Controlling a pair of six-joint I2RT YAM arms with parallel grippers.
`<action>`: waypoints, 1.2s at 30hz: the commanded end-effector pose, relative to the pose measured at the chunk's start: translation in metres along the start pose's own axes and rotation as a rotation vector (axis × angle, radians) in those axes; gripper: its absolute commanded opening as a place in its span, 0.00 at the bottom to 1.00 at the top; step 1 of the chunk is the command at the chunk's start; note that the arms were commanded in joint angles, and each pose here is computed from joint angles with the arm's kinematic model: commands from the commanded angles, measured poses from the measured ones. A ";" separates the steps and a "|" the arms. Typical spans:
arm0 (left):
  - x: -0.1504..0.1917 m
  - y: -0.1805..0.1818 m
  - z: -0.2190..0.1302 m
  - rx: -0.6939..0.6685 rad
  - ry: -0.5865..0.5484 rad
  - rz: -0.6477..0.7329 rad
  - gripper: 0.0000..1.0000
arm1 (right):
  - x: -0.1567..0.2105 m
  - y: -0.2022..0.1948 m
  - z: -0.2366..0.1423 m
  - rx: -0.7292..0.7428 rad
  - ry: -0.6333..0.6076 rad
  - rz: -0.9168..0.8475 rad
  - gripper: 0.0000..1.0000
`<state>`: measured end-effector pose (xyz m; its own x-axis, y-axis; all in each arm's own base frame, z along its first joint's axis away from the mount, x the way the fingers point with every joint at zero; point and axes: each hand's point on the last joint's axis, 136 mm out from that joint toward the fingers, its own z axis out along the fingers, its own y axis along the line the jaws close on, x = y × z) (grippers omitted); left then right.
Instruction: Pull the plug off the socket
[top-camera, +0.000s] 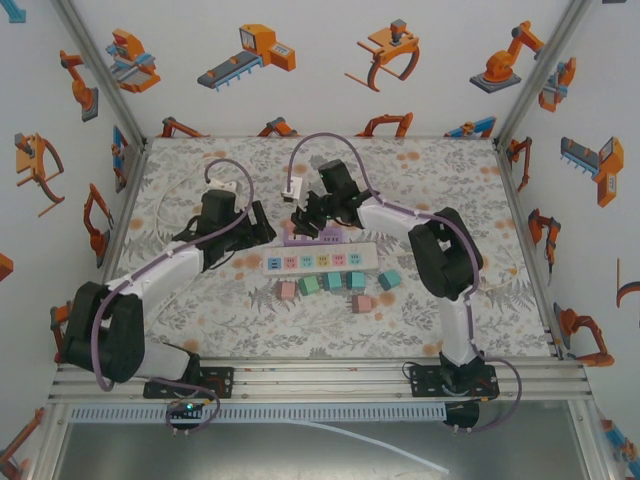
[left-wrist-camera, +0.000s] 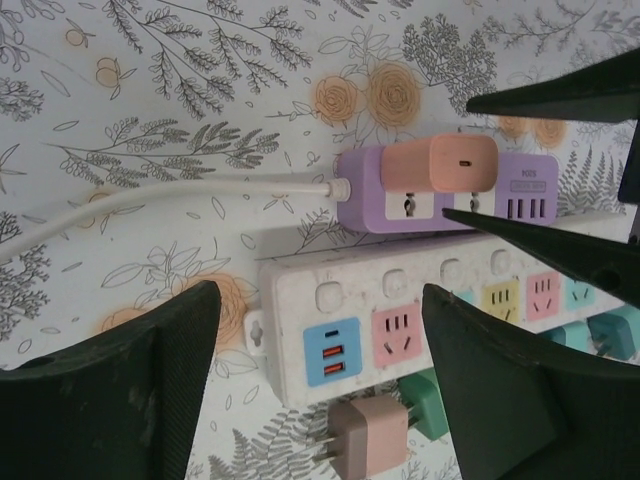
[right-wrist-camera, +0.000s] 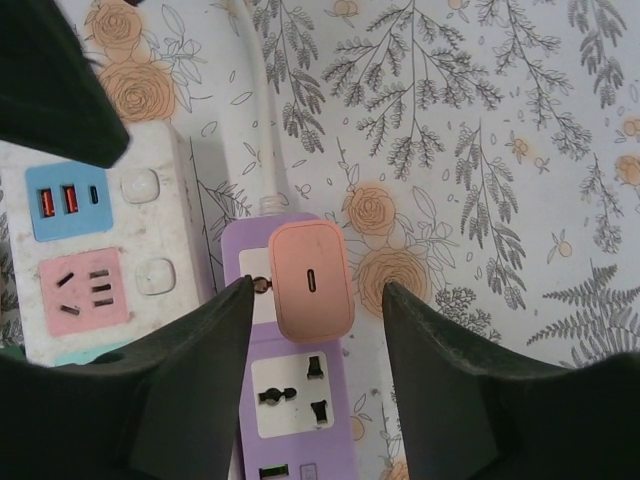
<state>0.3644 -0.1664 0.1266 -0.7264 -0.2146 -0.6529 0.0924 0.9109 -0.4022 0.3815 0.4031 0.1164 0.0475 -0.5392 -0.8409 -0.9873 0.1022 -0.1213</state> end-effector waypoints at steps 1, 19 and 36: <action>-0.017 -0.004 0.009 0.007 -0.028 -0.044 0.71 | -0.011 -0.001 0.001 -0.031 -0.036 -0.024 0.47; 0.009 -0.009 0.076 0.061 0.155 -0.103 0.58 | -0.013 0.002 0.002 -0.056 -0.049 -0.034 0.30; 0.056 0.039 0.086 -0.155 0.269 -0.014 0.56 | -0.043 0.001 -0.018 -0.032 -0.103 -0.067 0.27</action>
<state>0.4020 -0.1979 0.0565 -0.8469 -0.2088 -0.4890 0.0374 0.8940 -0.4466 0.3789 0.4071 0.1151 0.0532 -0.5285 -0.8473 -0.9921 0.0683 -0.1049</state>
